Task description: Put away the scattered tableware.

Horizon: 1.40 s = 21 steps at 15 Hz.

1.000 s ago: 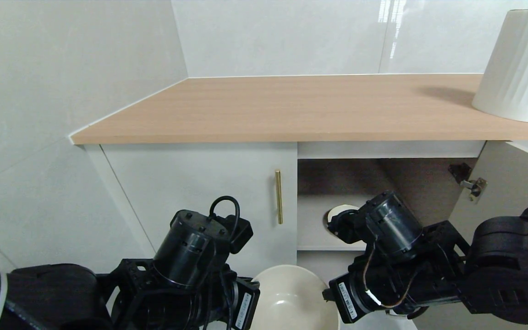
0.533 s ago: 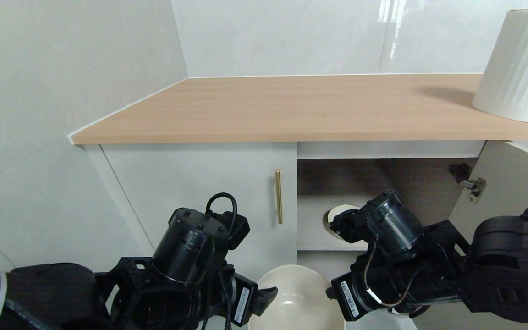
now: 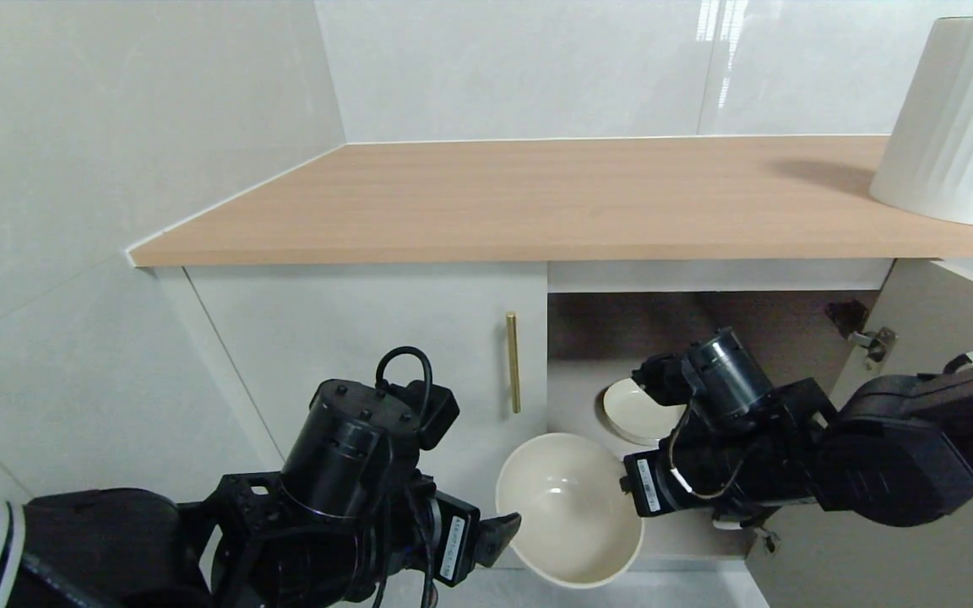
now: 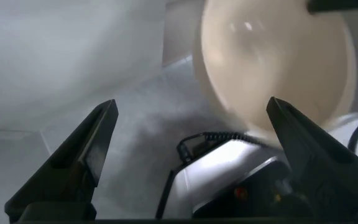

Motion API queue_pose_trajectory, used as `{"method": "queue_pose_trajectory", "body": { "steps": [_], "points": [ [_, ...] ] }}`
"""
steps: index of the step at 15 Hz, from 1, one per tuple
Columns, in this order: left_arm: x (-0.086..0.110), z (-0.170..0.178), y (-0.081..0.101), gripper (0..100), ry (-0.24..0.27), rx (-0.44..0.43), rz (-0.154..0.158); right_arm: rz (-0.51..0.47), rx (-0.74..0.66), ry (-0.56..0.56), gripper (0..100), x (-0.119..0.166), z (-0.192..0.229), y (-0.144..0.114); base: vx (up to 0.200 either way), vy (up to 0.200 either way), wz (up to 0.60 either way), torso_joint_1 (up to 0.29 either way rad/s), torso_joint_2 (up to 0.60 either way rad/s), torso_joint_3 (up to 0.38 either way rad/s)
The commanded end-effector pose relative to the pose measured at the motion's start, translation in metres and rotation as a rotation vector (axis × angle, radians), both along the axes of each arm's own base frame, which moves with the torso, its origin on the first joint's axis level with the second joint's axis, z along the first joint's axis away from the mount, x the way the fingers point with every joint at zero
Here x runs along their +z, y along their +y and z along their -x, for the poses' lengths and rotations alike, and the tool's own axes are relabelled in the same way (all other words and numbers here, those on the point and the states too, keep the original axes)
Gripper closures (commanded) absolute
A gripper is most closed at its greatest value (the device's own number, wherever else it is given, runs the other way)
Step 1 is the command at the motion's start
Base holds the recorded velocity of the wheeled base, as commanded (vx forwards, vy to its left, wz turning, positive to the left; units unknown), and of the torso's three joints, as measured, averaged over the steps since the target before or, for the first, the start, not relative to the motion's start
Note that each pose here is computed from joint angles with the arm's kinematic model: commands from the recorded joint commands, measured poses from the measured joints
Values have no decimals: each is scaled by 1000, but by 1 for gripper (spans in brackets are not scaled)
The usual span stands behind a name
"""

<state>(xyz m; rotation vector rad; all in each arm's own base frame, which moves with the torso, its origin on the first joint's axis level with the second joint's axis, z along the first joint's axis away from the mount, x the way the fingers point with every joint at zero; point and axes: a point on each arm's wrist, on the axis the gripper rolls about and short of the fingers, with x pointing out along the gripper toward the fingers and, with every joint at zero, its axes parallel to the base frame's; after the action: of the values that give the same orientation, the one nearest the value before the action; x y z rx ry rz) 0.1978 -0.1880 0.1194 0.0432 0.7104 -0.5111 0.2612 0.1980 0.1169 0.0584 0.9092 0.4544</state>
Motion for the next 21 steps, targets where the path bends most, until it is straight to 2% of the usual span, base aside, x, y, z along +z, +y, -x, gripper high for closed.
{"method": "queue_pose_trajectory", "body": {
  "steps": [1, 4, 6, 8, 13, 17, 21],
  "points": [
    [0, 0, 0, 0, -2, 2, 5, 43, -129, 18, 100, -20, -33, -13, 0, 0, 0, 0, 0, 0],
    [0, 0, 0, 0, -2, 7, 1, 90, -323, -5, 100, -38, -60, -13, 0, 0, 0, 0, 0, 0],
    [0, 0, 0, 0, -2, 7, 1, 94, -408, -28, 100, -37, -75, -24, 0, 0, 0, 0, 0, 0],
    [0, -1, 0, 0, -2, 9, 1, 61, -464, -43, 100, -30, -84, -35, 0, 0, 0, 0, 0, 0],
    [0, -1, 0, 0, -2, 9, 1, 5, -570, -78, 100, -21, -99, -42, 0, 0, 0, 0, 0, 0],
    [0, 0, 0, 0, -3, 10, 3, 11, -649, -106, 100, -22, -111, -49, 0, 0, 0, 0, 0, 0],
    [0, -1, 0, 0, -6, 10, 3, 28, -702, -98, 100, -36, -128, -63, 0, 0, 0, 0, 0, 0]
  ]
}}
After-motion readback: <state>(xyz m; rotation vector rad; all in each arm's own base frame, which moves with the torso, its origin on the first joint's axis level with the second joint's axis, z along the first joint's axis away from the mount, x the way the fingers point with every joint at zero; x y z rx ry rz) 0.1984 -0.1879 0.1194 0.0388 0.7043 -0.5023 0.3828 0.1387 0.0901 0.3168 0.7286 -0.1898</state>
